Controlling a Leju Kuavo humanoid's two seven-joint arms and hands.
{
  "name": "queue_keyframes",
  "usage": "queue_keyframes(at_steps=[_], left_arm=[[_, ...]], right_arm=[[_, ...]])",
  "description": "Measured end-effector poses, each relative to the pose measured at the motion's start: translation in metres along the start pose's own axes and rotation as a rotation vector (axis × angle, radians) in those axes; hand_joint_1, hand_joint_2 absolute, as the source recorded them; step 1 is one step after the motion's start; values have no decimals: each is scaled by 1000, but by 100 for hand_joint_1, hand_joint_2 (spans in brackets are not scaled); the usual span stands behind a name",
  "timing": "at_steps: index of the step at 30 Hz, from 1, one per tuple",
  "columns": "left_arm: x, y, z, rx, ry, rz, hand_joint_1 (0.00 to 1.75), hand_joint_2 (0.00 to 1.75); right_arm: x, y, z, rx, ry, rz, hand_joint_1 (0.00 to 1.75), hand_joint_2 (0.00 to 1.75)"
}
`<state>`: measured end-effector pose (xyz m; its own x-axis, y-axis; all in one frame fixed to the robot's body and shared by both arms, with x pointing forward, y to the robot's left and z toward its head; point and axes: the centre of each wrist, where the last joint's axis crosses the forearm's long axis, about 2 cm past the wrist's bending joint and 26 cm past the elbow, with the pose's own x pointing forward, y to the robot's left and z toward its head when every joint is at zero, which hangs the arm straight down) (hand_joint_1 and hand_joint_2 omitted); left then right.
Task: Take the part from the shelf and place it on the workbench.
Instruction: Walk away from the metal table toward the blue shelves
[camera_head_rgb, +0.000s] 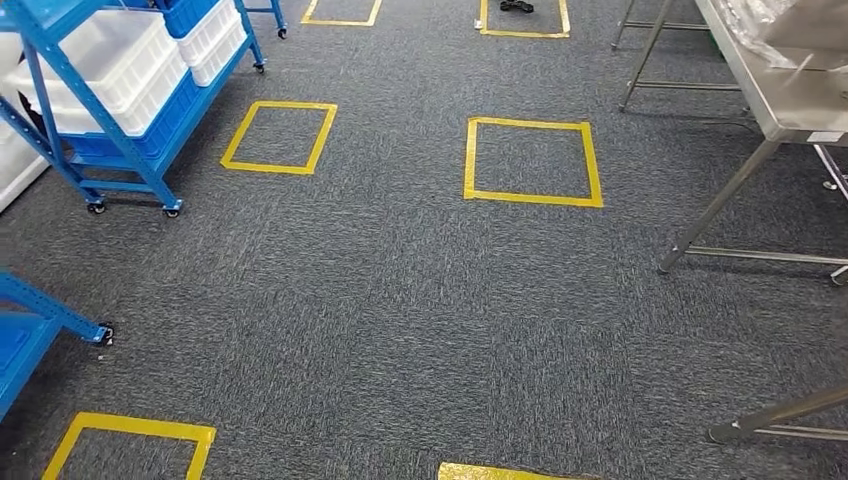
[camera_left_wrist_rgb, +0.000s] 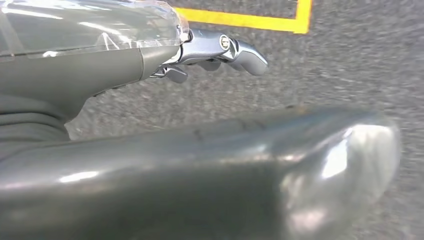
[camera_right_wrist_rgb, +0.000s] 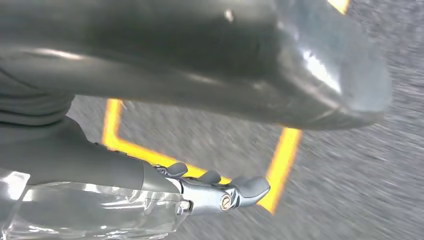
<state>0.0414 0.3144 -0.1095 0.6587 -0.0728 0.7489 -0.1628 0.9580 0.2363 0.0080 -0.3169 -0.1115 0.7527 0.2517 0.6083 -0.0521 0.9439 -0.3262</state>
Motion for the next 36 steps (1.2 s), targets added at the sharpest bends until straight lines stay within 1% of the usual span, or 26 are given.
queue_keyframes(at_steps=[3, 5, 8, 11, 15, 16, 18, 22, 24, 27, 30, 36], left_arm=[[5, 0, -4, -4, -29, 32, 0, 0], [11, 6, -10, -1, -57, 53, 0, 0], [34, 17, -32, -16, -112, 10, 0, 0], [63, 27, -54, -16, -149, -58, 0, 0], [103, 32, -79, -33, -216, -148, 0, 0], [112, 32, -83, -45, -239, -179, 0, 0], [122, 33, -89, -72, -280, -239, 0, 0], [130, 33, -93, -130, -369, -322, 0, 0], [132, 32, -93, -153, -396, -343, 0, 0], [130, 34, -92, -170, -408, -362, 0, 0], [132, 33, -93, -187, -419, -382, 0, 0], [132, 32, -93, -206, -434, -396, 0, 0]], right_arm=[[0, -10, -4, -20, -39, 14, 0, 0], [2, -18, -8, -34, -75, 44, 0, 0], [13, -33, -19, -10, -116, 157, 0, 0], [40, -50, -38, 13, -145, 261, 0, 0], [79, -65, -59, -12, -194, 335, 0, 0], [87, -67, -63, -15, -210, 352, 0, 0], [99, -70, -68, -14, -245, 387, 0, 0], [115, -75, -74, -12, -308, 449, 0, 0], [121, -78, -77, -16, -324, 475, 0, 0], [127, -77, -79, -21, -333, 500, 0, 0], [131, -76, -80, -17, -339, 528, 0, 0], [133, -81, -82, -22, -341, 545, 0, 0]])
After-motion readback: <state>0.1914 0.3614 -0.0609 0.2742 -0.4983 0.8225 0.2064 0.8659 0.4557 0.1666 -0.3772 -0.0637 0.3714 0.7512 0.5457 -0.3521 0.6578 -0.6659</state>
